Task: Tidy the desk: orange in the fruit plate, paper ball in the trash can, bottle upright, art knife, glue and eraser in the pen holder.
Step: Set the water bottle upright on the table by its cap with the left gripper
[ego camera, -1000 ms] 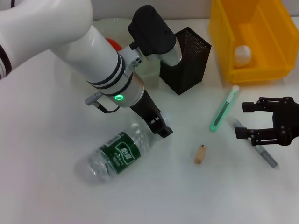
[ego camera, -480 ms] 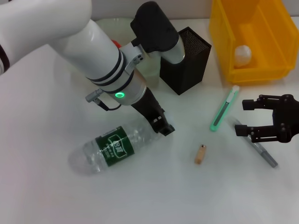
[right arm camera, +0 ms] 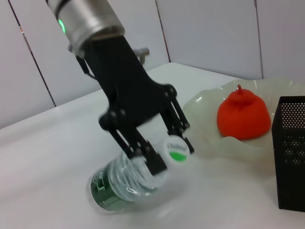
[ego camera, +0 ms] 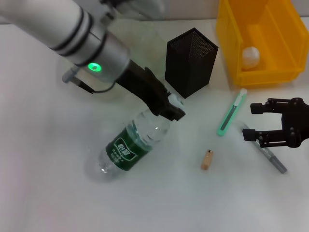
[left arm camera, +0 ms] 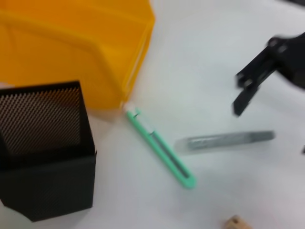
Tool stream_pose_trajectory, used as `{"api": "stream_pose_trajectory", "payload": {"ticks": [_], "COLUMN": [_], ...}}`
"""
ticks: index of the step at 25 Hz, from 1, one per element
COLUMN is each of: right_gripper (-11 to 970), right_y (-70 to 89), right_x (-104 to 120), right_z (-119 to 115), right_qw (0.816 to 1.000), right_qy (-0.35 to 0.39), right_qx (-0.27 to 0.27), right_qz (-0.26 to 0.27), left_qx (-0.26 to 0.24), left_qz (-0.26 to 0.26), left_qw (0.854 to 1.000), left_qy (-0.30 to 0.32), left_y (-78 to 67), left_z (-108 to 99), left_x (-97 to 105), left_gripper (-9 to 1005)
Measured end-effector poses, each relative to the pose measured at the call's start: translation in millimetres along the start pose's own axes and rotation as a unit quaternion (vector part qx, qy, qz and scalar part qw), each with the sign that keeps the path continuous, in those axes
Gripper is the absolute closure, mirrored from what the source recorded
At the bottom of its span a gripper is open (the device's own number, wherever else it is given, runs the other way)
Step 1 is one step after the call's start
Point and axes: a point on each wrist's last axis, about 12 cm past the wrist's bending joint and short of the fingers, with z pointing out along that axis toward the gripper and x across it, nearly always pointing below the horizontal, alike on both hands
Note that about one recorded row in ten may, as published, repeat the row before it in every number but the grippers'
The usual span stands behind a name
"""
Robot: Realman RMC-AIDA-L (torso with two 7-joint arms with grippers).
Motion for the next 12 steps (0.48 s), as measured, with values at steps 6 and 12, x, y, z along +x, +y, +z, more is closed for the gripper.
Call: {"api": "stream_pose_trajectory", "payload": {"ticks": [6,12], "right_gripper": [133,133], "right_y": [0.6,2.5], "right_x": [0,-1], "right_z": [0,2], "right_qw": [1.0,1.0], "right_qy": [0.0,0.002], "right_qx": [-0.002,-0.013], "right_qz": [-0.002,-0.009], "left_qx": [0.026,0.061], "left_qz": [-0.003,0.015], "left_qw": [0.999,0.995], "left_qy": [-0.033,-0.076], "left_y": [6.8,11.1], "left_z": [-23,-51], "left_x": [7,24], "left_gripper": [542,543]}}
